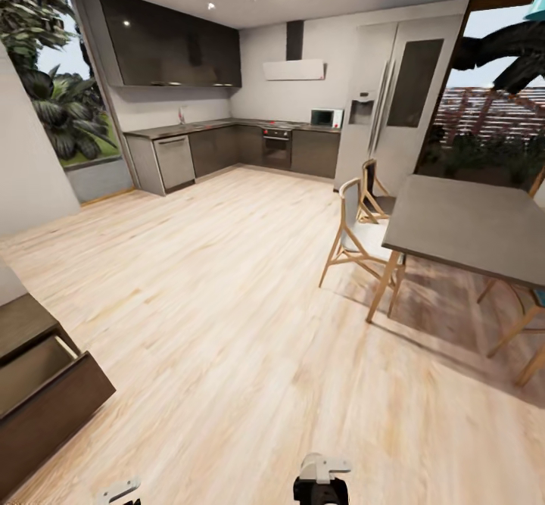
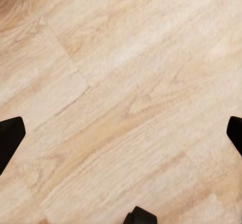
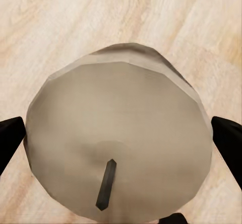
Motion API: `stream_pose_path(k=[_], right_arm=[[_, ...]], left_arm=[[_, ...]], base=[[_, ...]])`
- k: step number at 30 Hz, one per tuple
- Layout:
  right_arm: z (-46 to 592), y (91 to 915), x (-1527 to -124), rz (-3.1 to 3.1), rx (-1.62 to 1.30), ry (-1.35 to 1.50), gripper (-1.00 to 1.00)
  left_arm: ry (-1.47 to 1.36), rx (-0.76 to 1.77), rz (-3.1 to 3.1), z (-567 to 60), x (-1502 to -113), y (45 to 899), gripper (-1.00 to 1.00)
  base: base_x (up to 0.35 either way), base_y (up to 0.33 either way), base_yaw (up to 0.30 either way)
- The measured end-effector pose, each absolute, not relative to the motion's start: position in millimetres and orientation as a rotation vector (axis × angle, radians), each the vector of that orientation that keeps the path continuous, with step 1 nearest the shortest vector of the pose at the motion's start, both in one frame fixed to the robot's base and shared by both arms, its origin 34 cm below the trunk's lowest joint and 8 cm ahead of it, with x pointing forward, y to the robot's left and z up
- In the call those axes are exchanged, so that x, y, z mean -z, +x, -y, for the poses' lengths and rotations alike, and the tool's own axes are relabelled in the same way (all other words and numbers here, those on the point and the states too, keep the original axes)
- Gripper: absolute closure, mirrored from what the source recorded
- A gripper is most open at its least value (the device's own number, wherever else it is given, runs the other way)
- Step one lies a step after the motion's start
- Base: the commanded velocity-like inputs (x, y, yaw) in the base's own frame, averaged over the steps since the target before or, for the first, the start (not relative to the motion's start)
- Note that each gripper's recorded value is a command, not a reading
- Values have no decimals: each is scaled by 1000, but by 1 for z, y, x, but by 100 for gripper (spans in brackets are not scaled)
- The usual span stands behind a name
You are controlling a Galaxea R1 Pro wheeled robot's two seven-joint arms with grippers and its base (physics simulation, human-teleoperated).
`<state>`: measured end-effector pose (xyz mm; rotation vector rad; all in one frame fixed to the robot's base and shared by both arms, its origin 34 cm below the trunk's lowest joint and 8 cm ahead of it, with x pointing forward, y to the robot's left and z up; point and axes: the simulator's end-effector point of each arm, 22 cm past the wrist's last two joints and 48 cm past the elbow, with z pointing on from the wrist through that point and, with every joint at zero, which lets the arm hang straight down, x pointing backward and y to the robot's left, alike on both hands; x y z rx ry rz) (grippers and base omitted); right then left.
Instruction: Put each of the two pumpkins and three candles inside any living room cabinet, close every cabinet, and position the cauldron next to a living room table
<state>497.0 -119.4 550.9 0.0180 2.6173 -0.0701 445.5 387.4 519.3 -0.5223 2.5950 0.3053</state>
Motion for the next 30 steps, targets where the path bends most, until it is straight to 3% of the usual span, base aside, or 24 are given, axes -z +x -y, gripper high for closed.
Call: stream_pose_path(k=[30], right_arm=[[124,489,-545,-2637,91,9,100]], left_arm=[[-521,-305,-2595,-387,-519,446,-100]], base=[[53,-6,284]])
